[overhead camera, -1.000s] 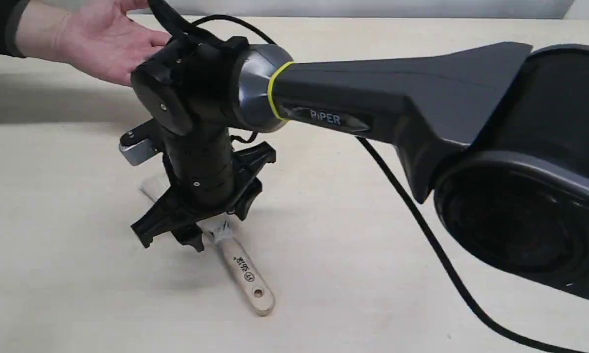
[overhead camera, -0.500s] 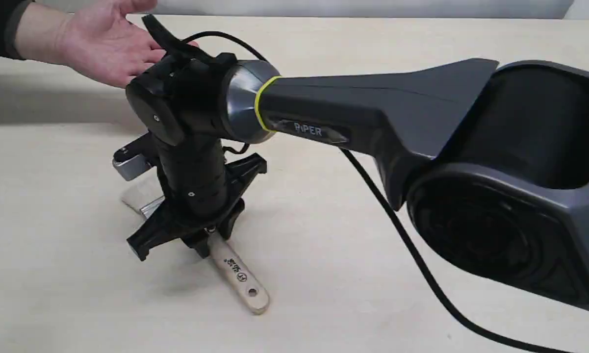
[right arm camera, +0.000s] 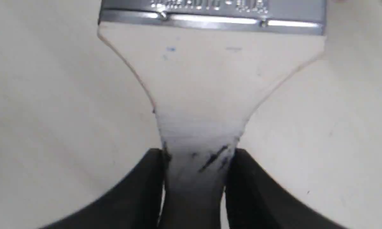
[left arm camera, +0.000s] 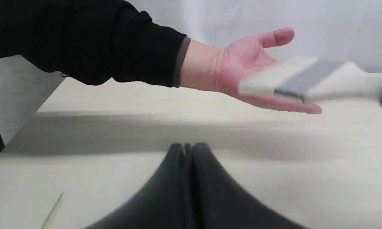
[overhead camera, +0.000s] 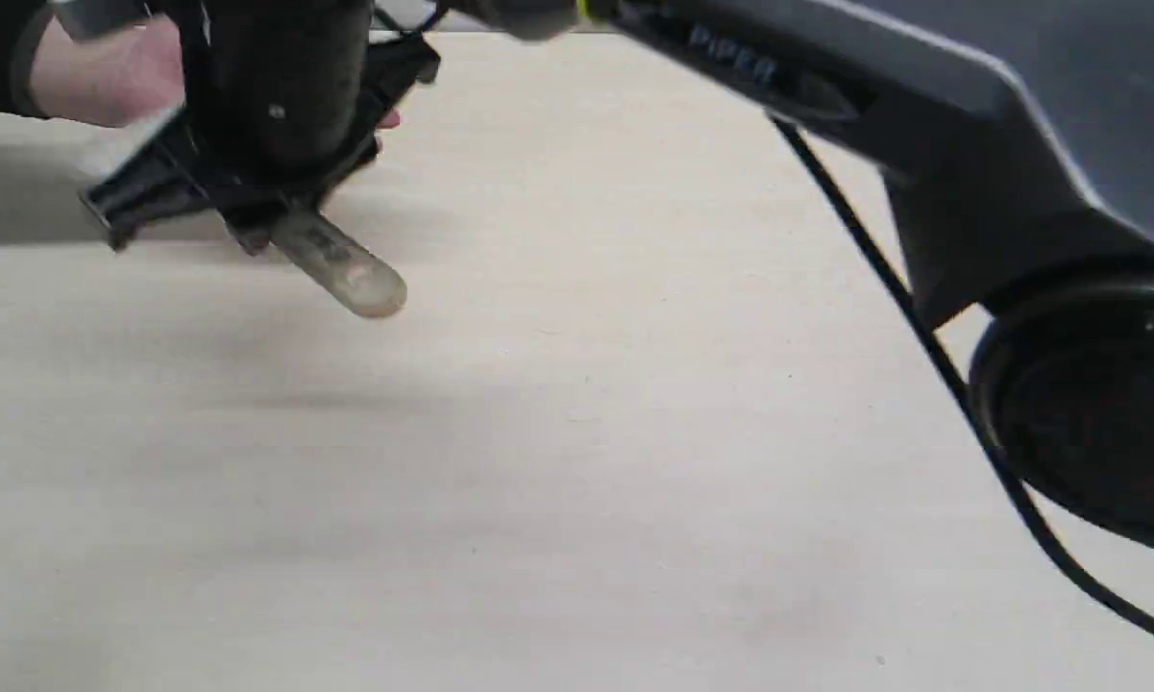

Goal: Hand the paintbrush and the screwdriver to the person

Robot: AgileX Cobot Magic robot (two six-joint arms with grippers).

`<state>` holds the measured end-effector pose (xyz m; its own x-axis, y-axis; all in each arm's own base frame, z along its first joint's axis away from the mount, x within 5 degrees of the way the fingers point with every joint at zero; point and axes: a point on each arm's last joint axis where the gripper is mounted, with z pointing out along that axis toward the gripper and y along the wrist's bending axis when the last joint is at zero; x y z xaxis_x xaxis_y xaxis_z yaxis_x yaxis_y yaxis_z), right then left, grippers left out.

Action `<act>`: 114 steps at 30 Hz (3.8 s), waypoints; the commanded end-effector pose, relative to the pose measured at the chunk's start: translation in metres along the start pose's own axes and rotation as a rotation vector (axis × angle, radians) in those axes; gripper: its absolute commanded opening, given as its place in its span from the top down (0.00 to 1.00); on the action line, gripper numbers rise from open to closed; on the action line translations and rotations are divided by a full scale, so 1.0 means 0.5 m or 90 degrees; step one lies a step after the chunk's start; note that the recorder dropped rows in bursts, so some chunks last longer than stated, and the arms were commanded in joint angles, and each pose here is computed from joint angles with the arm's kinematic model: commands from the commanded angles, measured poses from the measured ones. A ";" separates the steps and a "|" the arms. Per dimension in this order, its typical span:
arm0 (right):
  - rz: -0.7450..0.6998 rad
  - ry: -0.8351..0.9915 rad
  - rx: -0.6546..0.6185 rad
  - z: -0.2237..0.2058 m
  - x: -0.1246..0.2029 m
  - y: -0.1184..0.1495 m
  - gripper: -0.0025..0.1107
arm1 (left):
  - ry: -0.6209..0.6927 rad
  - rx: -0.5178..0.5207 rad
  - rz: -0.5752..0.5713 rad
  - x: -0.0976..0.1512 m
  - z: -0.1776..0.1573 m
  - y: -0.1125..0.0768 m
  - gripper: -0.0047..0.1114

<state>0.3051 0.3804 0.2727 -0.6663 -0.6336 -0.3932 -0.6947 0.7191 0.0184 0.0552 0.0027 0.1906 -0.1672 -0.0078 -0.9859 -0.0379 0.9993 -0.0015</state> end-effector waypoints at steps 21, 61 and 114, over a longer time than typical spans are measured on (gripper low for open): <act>-0.053 -0.218 0.015 0.114 -0.086 -0.023 0.57 | -0.004 0.006 -0.001 0.000 0.000 -0.001 0.96; -0.022 -0.408 0.239 -0.602 0.085 -0.123 0.94 | -0.004 0.006 -0.001 0.000 0.000 -0.001 0.96; 0.252 -0.326 0.074 -0.345 0.631 -0.161 0.94 | -0.005 0.006 -0.001 0.000 0.000 -0.001 0.96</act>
<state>0.1042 0.0750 0.3060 -0.6436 -0.1085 -0.7576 -0.3684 0.9116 0.1824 0.0552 0.0027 0.1906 -0.1672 -0.0078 -0.9859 -0.0379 0.9993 -0.0015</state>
